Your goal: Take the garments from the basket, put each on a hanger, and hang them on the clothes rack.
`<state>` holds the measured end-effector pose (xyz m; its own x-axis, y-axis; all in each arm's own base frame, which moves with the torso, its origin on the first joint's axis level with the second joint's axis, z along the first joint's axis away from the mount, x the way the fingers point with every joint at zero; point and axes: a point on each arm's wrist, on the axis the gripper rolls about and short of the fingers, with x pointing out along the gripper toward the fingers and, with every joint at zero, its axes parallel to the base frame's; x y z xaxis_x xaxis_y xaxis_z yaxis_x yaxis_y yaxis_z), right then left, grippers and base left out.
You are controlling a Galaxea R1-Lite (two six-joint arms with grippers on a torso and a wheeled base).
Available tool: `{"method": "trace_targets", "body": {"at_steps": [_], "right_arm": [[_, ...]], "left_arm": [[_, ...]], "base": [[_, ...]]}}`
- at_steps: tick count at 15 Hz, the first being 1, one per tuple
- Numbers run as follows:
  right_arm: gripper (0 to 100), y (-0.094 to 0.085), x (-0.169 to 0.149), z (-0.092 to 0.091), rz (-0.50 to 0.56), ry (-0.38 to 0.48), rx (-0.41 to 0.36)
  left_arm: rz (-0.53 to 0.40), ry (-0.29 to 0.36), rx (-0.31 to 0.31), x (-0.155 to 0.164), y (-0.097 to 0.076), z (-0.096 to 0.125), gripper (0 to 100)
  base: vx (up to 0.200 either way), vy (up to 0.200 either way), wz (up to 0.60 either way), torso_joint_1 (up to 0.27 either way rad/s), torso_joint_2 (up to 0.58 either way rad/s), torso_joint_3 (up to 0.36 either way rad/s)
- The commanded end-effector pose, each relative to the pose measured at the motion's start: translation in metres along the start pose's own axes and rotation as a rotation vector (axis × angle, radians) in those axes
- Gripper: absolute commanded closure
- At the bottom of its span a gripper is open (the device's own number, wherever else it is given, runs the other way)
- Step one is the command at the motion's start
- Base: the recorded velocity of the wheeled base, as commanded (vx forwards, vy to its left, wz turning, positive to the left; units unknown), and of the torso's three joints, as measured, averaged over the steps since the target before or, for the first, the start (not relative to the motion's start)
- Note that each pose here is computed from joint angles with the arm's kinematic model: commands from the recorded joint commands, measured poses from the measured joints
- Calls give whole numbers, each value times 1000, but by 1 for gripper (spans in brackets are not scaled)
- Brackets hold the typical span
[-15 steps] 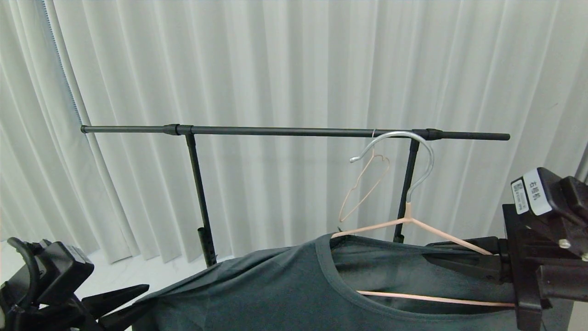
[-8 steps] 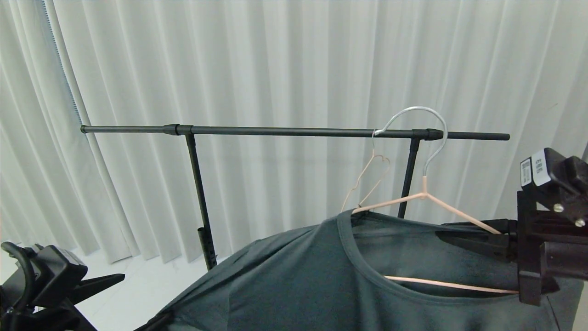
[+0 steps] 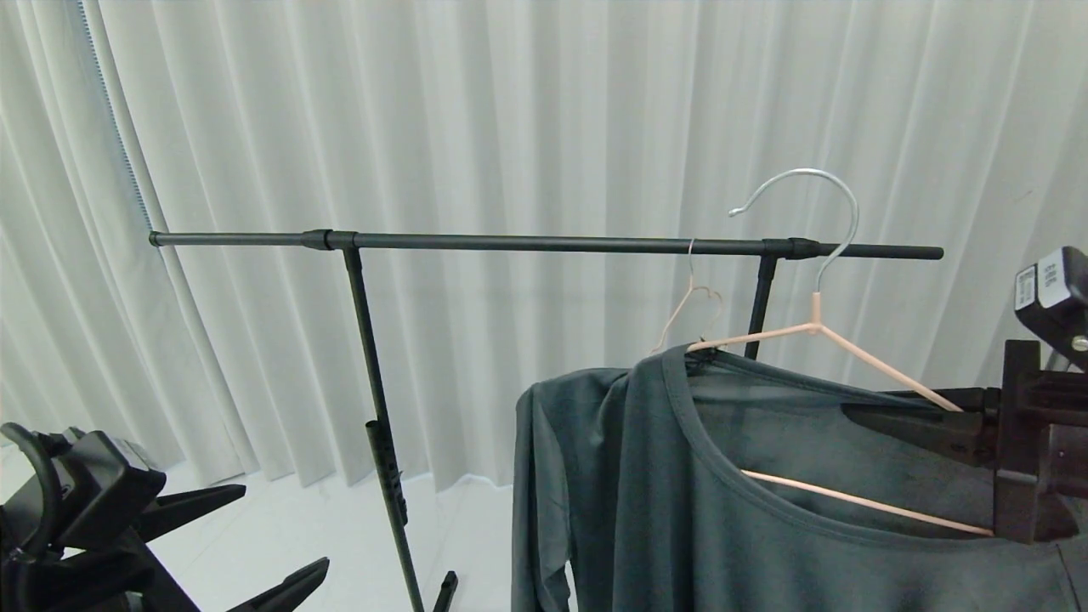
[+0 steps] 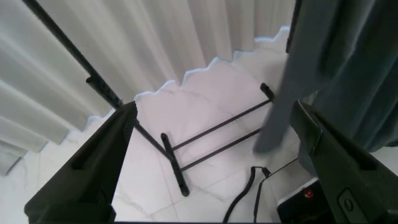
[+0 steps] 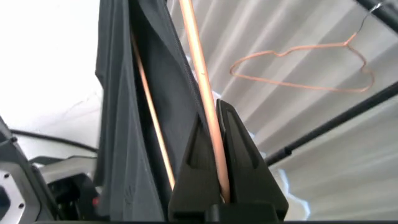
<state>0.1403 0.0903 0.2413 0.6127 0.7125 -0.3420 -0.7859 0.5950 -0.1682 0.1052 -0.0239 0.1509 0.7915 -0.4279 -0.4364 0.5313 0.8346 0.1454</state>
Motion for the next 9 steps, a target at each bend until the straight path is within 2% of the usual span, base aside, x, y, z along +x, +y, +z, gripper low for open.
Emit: {"method": "trace_targets", "body": {"at_steps": [1,3,6,9], "right_arm": [[100,-6,0,-6,-68,54,25],[100,-16,-1,-13,-181,119,105],[100,-26,-2,-18,-351,167,226],[100,-33,-7,-26,-462,228,283]], "left_arm": [[-13,13,5,4,0,2,0],[20,15,8,4,2,4,0],[118,40,12,5,6,7,0],[136,53,10,7,7,8,0]], "base": [[0,0,0,0,0,0],[0,0,0,0,0,0],[0,0,0,0,0,0],[0,0,0,0,0,0]]}}
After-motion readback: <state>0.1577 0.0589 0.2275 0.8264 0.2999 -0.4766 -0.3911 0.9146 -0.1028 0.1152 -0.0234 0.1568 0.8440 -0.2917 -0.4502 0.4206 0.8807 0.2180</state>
